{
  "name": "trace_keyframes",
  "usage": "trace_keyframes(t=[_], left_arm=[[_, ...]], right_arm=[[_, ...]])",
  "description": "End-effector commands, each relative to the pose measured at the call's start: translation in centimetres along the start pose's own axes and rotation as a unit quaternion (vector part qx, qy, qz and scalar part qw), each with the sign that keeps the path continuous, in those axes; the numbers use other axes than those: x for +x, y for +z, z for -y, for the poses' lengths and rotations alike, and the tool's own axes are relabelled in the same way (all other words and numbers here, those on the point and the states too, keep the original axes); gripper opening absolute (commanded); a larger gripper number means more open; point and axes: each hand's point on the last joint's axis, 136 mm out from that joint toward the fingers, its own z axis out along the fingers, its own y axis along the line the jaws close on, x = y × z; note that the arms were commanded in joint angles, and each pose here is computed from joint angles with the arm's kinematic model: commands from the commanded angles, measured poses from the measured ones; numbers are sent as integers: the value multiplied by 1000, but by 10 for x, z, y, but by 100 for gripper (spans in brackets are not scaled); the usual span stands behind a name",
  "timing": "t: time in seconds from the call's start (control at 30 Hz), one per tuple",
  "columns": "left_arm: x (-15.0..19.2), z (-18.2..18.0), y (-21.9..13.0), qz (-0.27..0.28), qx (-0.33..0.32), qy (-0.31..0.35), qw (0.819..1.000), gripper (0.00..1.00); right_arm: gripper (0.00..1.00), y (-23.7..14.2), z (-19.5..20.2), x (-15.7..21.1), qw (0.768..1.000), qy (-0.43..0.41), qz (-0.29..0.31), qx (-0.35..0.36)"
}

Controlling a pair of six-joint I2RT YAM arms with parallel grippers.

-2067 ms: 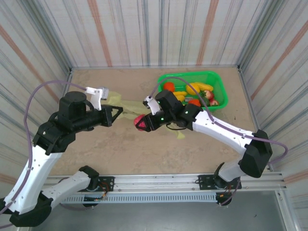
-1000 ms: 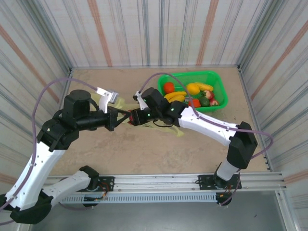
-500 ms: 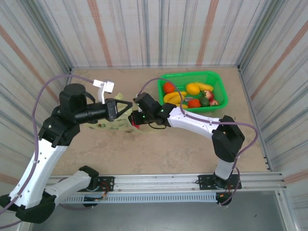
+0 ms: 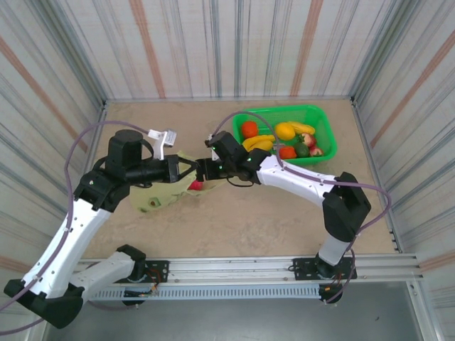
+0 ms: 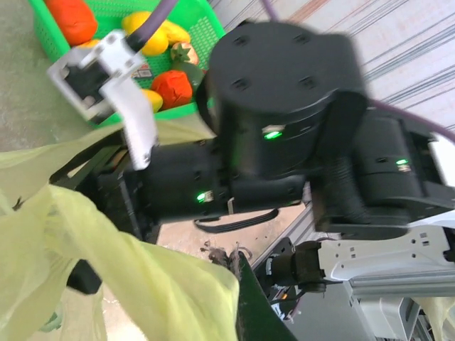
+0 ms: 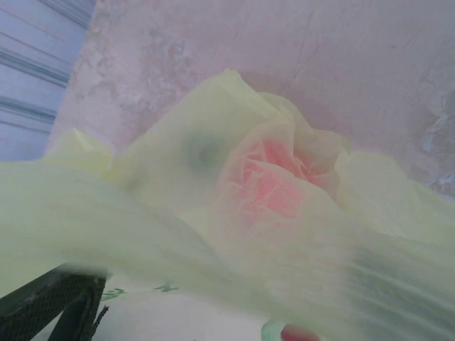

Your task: Place the fake fruits into the plastic bag and tie a complex knot

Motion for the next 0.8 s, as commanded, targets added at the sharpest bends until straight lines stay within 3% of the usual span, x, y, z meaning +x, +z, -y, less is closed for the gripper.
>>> trace_keyframes(t=[0.0, 0.13, 0.4, 0.6, 0.77], left_arm=[[6, -7, -2, -1, -11, 7, 1000, 0], [6, -21, -3, 4, -49, 7, 999, 0], [-2, -37, -2, 21, -90, -5, 996, 0], [-9, -31, -14, 38, -91, 10, 995, 0], [-11, -28, -16, 35, -90, 16, 995, 0]], right_arm=[[80, -16, -9, -5, 999, 15, 2, -40], [70, -35, -39, -10, 992, 19, -12, -122], [52, -81, -46, -11, 991, -1, -1, -132], [53, -122, -38, -22, 991, -19, 36, -130], [66, -123, 31, -48, 998, -2, 66, -13]])
